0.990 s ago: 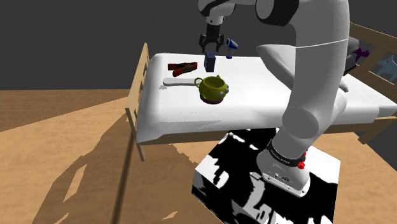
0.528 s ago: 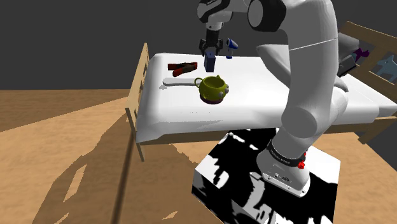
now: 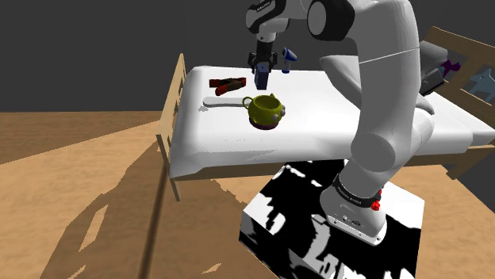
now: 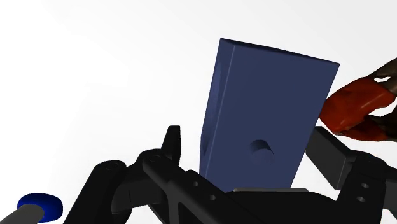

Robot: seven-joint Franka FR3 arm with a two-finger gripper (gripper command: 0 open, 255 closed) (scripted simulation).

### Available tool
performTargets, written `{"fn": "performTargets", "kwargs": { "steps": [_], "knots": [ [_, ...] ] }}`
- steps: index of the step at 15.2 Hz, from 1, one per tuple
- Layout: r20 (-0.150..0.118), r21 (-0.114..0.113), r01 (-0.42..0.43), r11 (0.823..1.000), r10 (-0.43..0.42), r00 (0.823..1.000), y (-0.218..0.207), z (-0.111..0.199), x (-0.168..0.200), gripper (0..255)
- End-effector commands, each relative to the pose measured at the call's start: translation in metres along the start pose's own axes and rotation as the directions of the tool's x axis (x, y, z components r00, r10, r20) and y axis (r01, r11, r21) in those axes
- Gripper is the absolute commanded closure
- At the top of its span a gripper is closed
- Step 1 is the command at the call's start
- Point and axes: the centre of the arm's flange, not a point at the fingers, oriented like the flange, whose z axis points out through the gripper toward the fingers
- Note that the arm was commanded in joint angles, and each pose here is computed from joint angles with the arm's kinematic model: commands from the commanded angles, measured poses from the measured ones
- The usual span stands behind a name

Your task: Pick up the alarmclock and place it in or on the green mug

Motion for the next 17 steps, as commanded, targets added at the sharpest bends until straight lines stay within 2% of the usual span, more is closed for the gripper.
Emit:
{"fn": "performTargets", "kwargs": {
  "steps": [1,2,3,12,17],
  "knots": [
    [0.000,0.000,0.000,1.000,0.000,1.000,0.000,0.000,0.000,0],
    [0.000,0.000,0.000,1.000,0.000,1.000,0.000,0.000,0.000,0],
    [0.000,0.000,0.000,1.000,0.000,1.000,0.000,0.000,0.000,255],
    [0.000,0.000,0.000,1.000,0.000,1.000,0.000,0.000,0.000,255],
    [0.000,0.000,0.000,1.000,0.000,1.000,0.000,-0.026,0.000,255]
  ]
}}
